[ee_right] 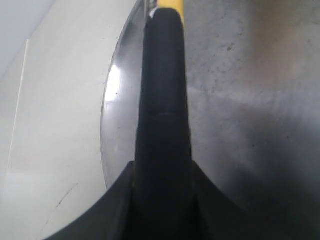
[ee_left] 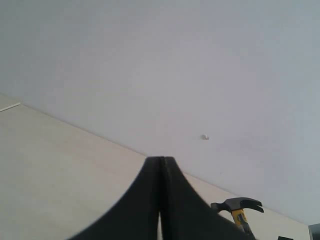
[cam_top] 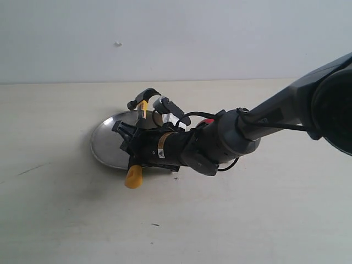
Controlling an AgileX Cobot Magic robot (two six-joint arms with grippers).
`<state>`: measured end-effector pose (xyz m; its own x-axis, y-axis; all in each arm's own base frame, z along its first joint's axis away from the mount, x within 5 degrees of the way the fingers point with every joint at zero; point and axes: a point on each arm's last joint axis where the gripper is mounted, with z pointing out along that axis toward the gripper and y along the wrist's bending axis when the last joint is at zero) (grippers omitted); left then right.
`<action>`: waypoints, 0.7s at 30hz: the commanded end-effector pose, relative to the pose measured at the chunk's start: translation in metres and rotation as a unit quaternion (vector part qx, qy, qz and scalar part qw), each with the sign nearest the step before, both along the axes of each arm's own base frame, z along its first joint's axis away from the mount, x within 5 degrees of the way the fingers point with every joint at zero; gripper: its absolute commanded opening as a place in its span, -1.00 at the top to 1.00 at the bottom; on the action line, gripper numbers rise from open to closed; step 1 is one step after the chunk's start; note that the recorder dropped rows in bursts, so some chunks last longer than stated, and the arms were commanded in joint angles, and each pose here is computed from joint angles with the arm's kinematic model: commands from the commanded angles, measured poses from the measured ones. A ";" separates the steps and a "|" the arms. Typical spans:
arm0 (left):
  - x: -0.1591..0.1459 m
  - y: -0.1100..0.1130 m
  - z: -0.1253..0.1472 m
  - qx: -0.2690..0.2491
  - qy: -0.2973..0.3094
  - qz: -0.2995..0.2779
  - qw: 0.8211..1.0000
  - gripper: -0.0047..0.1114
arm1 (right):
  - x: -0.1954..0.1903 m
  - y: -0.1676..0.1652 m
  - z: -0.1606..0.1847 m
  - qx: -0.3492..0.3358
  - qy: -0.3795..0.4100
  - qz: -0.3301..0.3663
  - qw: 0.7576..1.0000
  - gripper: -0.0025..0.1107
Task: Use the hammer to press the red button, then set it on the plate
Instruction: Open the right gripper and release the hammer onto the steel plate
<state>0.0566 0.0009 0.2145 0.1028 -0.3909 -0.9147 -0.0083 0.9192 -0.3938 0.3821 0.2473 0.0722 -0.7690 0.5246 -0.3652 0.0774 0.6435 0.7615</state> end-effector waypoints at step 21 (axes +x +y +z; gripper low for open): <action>0.000 0.000 0.000 -0.001 -0.003 -0.001 1.000 0.92 | 0.013 0.016 0.027 -0.007 -0.021 0.054 0.998 0.73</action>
<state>0.0566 0.0009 0.2145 0.1028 -0.3909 -0.9147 -0.0083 0.9192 -0.3938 0.3922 0.2571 0.0840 -0.8080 0.4618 -0.3659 0.0577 0.6800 0.7309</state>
